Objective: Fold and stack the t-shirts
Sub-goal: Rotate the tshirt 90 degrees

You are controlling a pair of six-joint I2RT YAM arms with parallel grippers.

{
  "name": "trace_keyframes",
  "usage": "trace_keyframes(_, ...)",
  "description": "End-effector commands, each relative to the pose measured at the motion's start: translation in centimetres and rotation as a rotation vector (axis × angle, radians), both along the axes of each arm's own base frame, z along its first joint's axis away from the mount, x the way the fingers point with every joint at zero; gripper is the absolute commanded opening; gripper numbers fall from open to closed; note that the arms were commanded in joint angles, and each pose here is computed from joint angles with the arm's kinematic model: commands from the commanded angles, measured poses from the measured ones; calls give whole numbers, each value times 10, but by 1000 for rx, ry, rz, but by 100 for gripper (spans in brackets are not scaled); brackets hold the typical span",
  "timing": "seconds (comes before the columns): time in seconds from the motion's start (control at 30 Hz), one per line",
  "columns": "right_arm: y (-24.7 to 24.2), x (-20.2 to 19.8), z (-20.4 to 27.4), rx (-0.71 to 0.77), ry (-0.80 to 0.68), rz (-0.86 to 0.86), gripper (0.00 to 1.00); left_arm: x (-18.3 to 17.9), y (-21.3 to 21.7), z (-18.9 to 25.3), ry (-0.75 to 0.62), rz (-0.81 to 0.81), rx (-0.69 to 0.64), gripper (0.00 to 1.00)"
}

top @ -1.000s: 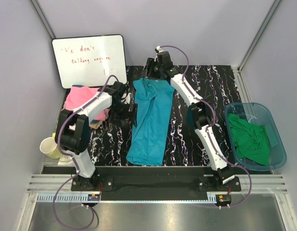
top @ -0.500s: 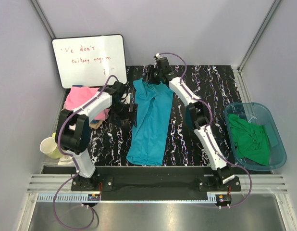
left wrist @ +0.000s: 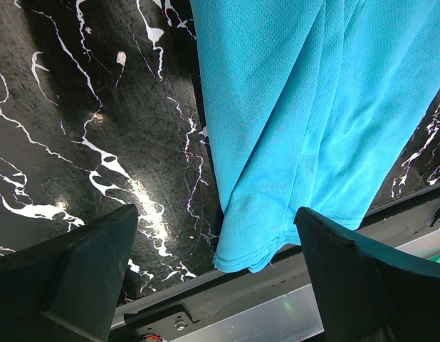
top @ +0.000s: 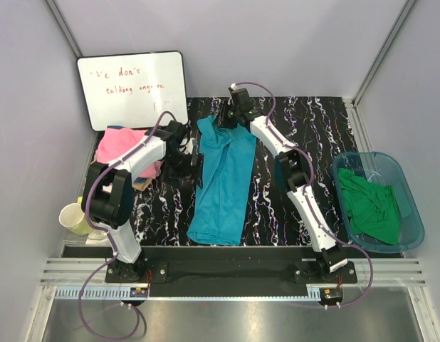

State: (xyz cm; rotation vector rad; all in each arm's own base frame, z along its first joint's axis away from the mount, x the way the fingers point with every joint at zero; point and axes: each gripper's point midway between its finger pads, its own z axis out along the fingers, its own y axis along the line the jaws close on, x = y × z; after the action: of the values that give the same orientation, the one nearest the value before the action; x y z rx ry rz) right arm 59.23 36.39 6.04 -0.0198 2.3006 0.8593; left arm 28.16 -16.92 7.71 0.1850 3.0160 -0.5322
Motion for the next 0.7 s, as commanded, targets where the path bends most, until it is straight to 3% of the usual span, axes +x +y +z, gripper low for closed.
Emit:
trace_keyframes(0.0, 6, 0, -4, 9, -9, 6, 34, 6, -5, 10, -31, -23, -23, 99)
trace_keyframes(0.03, 6, 0, -3, 9, -11, 7, 25, 7, -5, 10, -33, -23, -22, 99)
trace_keyframes(0.17, 6, 0, -1, 4, -20, 16, 12, 7, -4, 10, -32, -22, -20, 99)
trace_keyframes(0.67, 0, 2, 68, -24, -164, 54, 7, 12, -6, 8, -35, -26, -17, 99)
